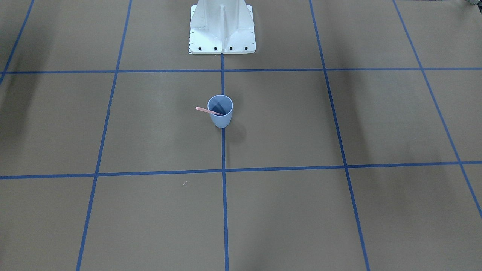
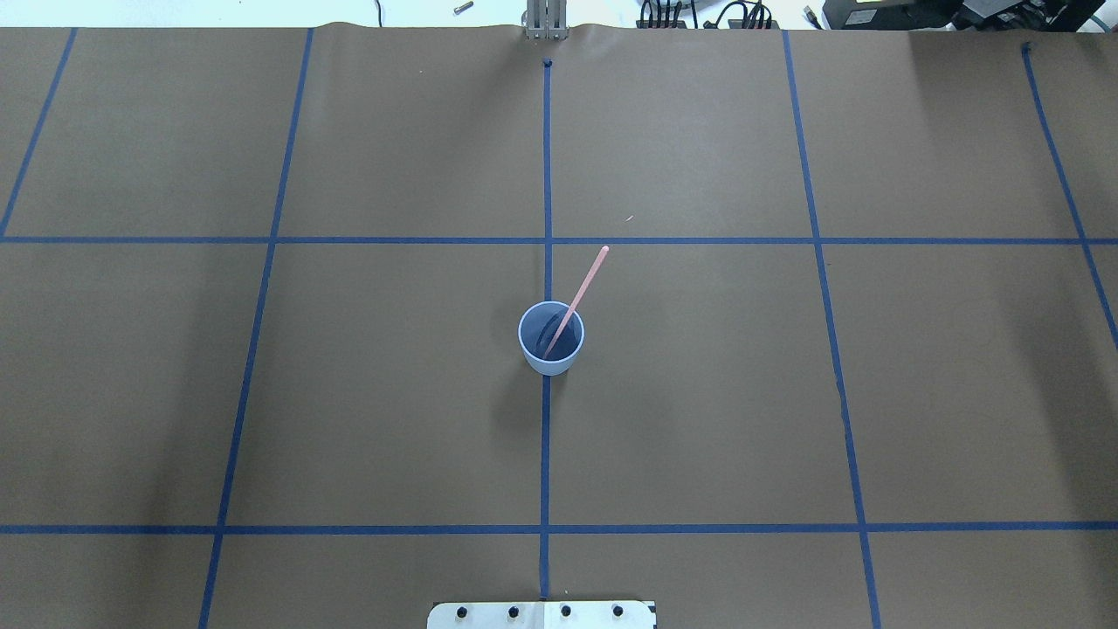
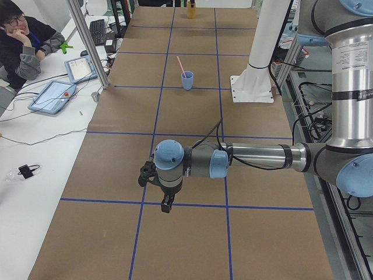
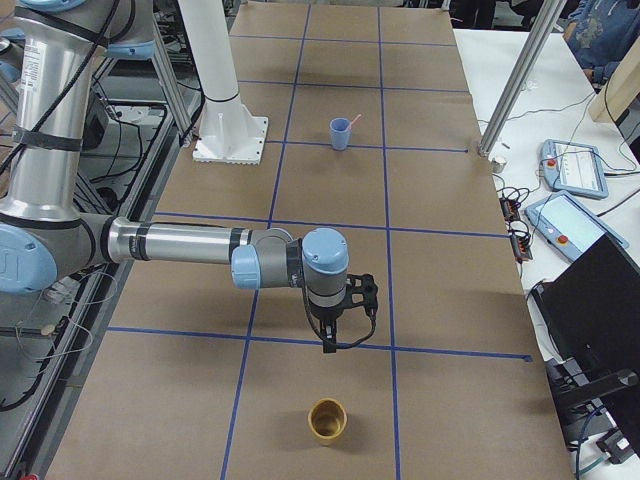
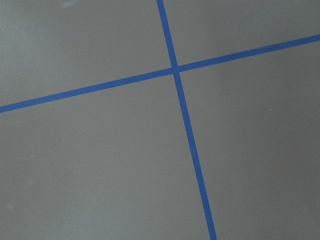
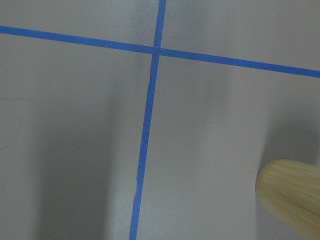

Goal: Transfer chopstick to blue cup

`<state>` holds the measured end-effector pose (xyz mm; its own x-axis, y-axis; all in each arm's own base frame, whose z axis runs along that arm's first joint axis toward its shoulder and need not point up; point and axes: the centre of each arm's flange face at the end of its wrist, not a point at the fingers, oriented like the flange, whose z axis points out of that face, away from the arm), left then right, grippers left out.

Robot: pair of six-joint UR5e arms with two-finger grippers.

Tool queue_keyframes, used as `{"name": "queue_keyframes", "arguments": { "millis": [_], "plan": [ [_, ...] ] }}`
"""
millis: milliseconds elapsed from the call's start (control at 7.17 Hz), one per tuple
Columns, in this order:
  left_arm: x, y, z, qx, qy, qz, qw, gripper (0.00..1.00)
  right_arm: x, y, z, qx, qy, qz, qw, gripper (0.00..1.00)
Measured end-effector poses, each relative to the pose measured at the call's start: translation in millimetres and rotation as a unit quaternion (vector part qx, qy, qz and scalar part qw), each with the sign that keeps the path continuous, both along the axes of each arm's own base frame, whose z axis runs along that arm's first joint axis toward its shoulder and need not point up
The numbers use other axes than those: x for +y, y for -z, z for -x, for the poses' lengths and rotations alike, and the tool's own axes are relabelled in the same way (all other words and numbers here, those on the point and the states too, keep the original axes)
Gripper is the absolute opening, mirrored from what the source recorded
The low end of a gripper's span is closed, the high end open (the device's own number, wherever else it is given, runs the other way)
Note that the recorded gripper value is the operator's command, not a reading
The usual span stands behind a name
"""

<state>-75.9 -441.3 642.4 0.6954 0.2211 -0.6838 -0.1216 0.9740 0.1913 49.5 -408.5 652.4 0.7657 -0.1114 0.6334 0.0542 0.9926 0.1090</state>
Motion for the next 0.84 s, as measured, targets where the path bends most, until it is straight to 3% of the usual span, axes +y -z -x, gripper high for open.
{"name": "queue_keyframes", "arguments": {
  "millis": [837],
  "plan": [
    [-0.4, 2.9, -0.1, 0.0, 0.0, -0.003, 1.0, 0.99, -4.2, 5.6, 1.3, -0.001, 0.0, -0.006, 1.0, 1.0]
  ]
}}
